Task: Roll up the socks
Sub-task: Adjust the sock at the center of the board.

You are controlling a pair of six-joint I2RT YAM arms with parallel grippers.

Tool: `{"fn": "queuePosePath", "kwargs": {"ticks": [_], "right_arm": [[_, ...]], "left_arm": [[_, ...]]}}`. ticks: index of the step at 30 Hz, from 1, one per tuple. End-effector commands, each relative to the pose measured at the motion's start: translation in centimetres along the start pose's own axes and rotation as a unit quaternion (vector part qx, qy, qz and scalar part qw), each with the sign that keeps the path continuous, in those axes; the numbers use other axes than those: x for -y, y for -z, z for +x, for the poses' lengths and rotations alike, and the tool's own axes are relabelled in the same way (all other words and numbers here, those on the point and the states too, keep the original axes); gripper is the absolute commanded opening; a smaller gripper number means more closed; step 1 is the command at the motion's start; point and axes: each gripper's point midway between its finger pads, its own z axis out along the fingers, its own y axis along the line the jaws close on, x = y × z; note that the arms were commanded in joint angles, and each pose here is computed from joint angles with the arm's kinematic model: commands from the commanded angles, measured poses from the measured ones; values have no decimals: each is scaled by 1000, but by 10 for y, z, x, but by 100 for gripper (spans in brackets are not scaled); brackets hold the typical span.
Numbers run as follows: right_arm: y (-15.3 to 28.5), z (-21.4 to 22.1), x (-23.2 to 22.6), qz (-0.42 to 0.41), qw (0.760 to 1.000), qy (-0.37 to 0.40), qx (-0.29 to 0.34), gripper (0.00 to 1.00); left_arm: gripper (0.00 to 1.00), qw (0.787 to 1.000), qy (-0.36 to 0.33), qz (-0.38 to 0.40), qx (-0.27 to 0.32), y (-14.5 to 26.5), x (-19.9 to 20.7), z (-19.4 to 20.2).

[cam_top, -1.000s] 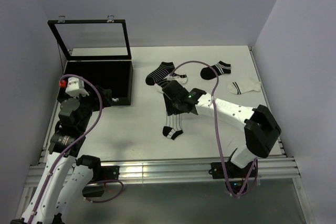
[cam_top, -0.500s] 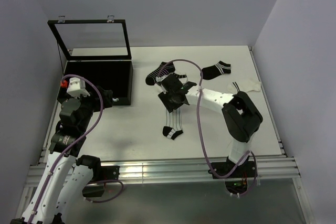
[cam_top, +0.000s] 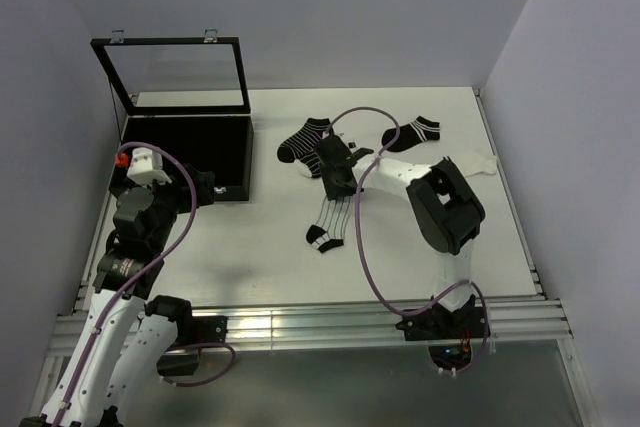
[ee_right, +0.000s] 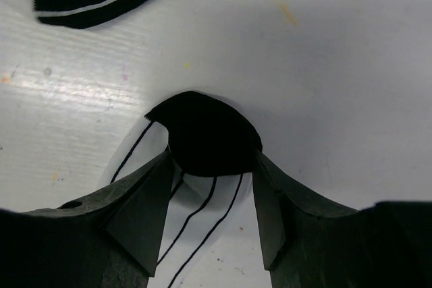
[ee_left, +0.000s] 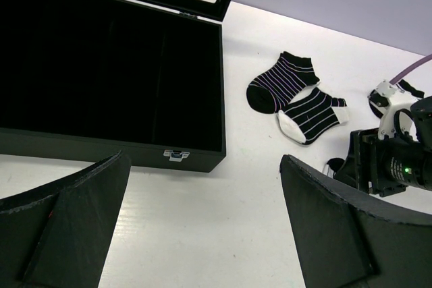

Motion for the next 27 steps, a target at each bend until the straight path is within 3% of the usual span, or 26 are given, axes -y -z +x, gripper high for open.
{"fn": "queuePosePath", "kwargs": {"ticks": [1, 7, 11, 17, 20, 24, 27], "right_arm": [[-2, 14, 34, 84, 994, -73, -22, 57], [4, 32, 59, 112, 977, -176, -45, 56], [34, 3, 55, 73, 979, -191, 24, 58], [88, -31, 36, 9, 984, -122, 127, 59], [101, -24, 14, -15, 987, -59, 147, 55], [108, -5, -15, -22, 989, 13, 145, 42], [108, 14, -39, -33, 989, 48, 135, 42]], "left_arm": [[99, 999, 4, 21, 24, 1, 9, -13], [100, 999, 4, 18, 26, 1, 8, -13], [100, 999, 7, 22, 26, 1, 10, -14], [99, 999, 15, 29, 23, 1, 13, -13], [99, 999, 18, 31, 20, -1, 14, -12], [99, 999, 20, 31, 13, -3, 15, -10], [100, 999, 21, 30, 13, -3, 15, -10]]}}
